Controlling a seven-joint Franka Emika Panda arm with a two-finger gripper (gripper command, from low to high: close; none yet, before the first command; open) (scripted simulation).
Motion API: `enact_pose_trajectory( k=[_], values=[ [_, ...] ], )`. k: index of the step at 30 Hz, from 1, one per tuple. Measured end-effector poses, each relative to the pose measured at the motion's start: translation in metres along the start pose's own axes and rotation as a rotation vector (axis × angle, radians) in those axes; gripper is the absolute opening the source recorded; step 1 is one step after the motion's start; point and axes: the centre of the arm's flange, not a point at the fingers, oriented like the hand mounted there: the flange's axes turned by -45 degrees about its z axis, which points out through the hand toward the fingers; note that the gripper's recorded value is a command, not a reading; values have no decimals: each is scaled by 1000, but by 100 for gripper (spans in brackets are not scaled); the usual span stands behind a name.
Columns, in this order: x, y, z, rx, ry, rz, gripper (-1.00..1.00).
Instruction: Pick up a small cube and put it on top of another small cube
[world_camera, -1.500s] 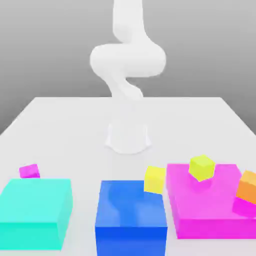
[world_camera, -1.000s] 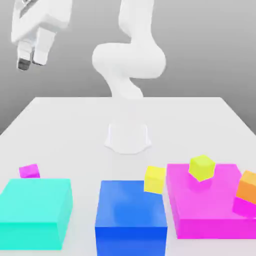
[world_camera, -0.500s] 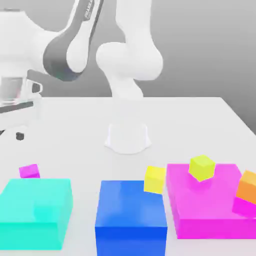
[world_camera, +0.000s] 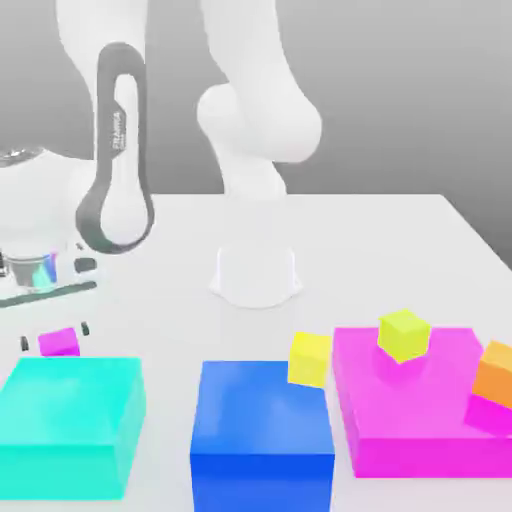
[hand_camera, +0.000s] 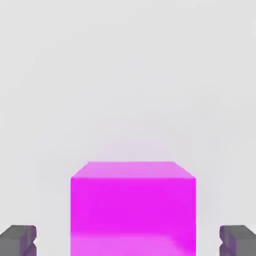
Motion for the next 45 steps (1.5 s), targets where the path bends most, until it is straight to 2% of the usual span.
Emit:
enact_pose_trajectory(
  k=[7,13,20,28,35,37,42,43,45],
  values=[
    [0,0,-1,2,-1,0,-100],
    [0,-1,-54,2,-1,0,-100],
    [-104,30,-123,12,-44,-82,-100],
    [-213,123,-187,9,-59,-196,-100],
    [-273,243,-214,4,-22,-313,-100],
    [-281,271,-209,4,-4,-337,-100],
    [-284,279,-157,4,3,-344,-100],
    [-283,280,-151,3,2,-345,100],
    [-283,280,-151,3,2,-345,100]
  ],
)
